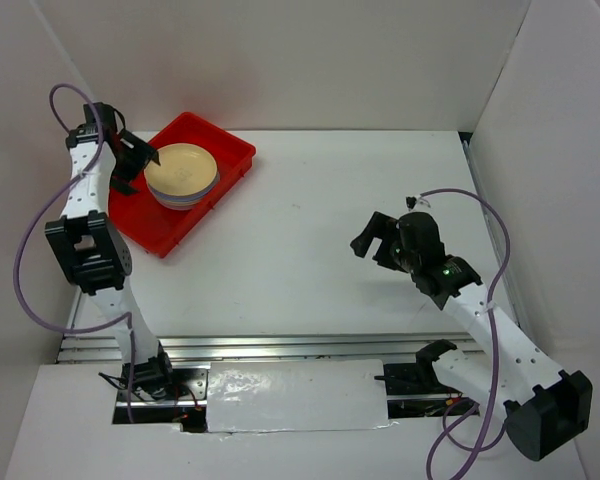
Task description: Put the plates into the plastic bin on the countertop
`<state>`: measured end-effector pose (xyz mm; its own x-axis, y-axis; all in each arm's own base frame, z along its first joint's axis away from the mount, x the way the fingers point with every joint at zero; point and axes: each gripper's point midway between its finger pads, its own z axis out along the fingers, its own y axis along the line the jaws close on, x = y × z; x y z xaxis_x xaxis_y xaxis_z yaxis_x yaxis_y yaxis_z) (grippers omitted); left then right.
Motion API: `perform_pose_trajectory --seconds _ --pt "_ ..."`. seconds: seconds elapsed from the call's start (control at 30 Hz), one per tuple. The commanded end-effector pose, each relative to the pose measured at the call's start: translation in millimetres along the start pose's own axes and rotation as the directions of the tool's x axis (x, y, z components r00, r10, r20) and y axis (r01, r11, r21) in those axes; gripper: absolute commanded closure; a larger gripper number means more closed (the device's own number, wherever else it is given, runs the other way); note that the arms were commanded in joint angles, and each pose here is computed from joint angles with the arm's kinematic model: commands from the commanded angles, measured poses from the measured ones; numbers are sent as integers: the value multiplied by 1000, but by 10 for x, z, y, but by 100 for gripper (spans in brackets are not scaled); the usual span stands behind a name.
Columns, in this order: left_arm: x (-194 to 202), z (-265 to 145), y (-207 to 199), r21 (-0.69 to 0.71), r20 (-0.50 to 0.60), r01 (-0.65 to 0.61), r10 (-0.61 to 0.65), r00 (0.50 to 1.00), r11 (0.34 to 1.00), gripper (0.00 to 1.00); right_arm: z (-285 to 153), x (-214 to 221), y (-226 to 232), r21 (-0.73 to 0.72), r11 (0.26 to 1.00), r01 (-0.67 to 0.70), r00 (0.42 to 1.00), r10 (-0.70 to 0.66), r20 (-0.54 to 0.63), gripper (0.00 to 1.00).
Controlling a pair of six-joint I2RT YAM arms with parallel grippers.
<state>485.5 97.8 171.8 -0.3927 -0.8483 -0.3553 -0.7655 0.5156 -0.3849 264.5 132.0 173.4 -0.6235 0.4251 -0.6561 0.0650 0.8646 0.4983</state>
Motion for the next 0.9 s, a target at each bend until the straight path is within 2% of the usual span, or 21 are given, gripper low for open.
perform_pose_trajectory --seconds 0.0,0.07,0.1,0.2,0.33,0.47,0.5,0.57,0.6,0.7,0.8,0.87 --pt "-115 -791 64 61 112 11 -18 994 998 1 -145 -274 178 -58 998 22 996 -17 86 0" --pt "-122 -1073 127 96 168 -11 -6 986 995 1 -227 -350 190 -53 998 25 995 -19 103 0" --pt "-122 -1373 213 113 234 -24 -3 972 993 1 -293 -361 178 -46 999 27 994 -22 105 0" --pt "47 -1876 338 173 317 -118 58 947 978 1 -545 -560 221 -31 998 57 984 -51 173 0" --pt "538 -2141 494 210 314 -370 296 902 905 1 -1072 -809 247 12 991 137 954 -135 269 0" --pt "985 -2316 828 195 328 -486 411 851 852 1 -1579 -995 208 50 986 156 924 -164 344 0" --pt "1072 -2426 959 196 361 -497 409 838 845 1 -1671 -993 120 89 983 163 922 -184 340 0" --pt "1207 -2505 1118 184 378 -508 416 827 842 1 -1960 -1100 140 63 986 155 906 -168 388 0" --pt "1268 -2704 1179 214 433 -510 387 814 833 1 -2099 -1139 98 69 986 154 898 -168 406 0" --pt "1441 -2970 1313 270 497 -528 353 793 805 1 -2373 -1126 31 29 986 164 885 -160 437 0" --pt "1556 -3103 1470 279 529 -531 334 781 800 1 -2638 -1072 -46 -24 981 194 869 -160 469 0" --pt "1525 -3043 1640 238 578 -503 295 761 831 1 -2746 -1020 -152 -26 979 202 858 -164 487 0"
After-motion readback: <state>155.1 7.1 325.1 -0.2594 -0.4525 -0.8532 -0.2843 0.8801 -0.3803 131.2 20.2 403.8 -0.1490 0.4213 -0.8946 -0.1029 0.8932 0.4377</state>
